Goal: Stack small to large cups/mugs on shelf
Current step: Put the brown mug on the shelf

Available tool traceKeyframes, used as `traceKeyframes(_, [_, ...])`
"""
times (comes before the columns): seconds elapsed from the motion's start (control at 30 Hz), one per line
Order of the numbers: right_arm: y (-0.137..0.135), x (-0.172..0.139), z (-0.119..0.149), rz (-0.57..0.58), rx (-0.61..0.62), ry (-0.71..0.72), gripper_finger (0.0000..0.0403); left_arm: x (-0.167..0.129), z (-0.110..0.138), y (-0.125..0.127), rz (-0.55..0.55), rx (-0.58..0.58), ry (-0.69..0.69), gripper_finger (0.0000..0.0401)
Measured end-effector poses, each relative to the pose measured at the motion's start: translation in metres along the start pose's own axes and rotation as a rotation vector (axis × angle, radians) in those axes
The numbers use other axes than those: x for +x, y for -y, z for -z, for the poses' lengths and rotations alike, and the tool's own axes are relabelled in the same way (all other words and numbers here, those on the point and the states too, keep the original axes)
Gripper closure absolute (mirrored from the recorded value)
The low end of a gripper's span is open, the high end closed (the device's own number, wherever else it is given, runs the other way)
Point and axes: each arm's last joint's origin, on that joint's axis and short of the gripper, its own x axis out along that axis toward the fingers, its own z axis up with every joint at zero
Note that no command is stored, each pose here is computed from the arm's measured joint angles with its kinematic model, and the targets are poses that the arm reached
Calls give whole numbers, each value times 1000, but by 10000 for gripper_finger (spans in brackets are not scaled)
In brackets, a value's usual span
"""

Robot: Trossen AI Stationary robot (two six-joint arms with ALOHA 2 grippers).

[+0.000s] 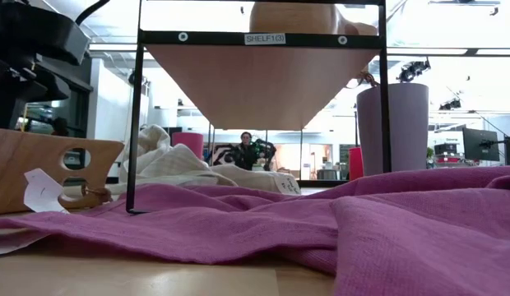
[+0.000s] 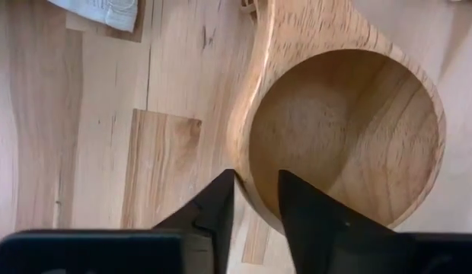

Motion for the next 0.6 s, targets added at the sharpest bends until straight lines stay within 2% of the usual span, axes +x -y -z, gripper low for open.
traceKeyframes(0.2, [0,0,0,0,0,0,330,0,-1,1,10,7,10,390])
traceKeyframes(0.37, [0,0,0,0,0,0,330,0,-1,1,12,2,11,383])
traceKeyframes(0.6, [0,0,0,0,0,0,330,0,-1,2,32,-19,-8,394])
